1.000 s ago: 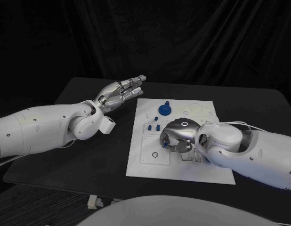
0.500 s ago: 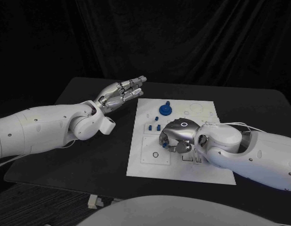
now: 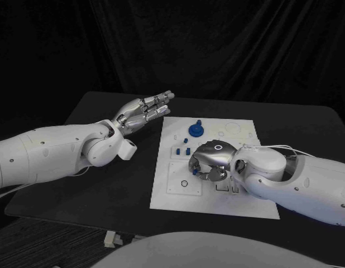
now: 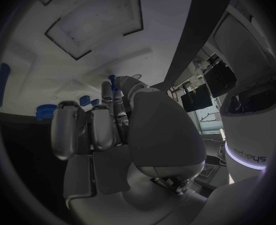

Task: Assemble the parts on the task board

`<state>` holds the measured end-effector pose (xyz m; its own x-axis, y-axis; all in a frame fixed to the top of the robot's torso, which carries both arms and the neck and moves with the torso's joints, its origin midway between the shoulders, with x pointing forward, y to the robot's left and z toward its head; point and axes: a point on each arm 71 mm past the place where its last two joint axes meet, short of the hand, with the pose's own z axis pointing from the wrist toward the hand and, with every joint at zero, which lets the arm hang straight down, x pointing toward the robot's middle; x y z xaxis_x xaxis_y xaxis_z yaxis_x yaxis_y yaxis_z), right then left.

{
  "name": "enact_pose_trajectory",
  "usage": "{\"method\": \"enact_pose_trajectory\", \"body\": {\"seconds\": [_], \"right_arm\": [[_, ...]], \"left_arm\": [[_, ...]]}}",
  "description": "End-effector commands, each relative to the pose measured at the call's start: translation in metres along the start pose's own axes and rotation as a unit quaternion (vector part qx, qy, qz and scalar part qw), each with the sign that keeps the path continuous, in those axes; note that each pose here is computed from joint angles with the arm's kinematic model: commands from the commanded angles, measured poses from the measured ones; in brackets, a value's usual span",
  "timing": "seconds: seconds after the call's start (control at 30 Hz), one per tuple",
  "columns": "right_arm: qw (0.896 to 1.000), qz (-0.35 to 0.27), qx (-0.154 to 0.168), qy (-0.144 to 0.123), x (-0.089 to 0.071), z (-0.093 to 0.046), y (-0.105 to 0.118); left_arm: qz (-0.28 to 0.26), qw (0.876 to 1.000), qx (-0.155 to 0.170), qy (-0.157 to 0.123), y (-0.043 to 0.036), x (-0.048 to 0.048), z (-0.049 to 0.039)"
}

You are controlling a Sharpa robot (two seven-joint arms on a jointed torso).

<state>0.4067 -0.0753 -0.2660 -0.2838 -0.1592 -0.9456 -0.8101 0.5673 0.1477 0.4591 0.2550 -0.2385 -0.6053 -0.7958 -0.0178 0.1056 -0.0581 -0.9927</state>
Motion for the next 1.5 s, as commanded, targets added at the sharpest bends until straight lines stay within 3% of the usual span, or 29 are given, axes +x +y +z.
{"method": "enact_pose_trajectory", "body": {"seconds": [0.03,0.93,1.5], "right_arm": [[1.000,-0.003,0.005,-0.003,0.001,0.000,0.000],[1.000,0.001,0.015,0.022,0.011,0.000,-0.002],[1.000,0.001,0.029,0.013,0.010,0.000,-0.005]], "left_arm": [[-0.010,1.000,0.022,0.003,-0.0026,0.0015,0.0001],[-0.017,1.000,0.008,0.011,0.0023,0.0040,0.0006],[-0.017,1.000,0.005,0.010,0.0035,0.0040,0.0002]]}}
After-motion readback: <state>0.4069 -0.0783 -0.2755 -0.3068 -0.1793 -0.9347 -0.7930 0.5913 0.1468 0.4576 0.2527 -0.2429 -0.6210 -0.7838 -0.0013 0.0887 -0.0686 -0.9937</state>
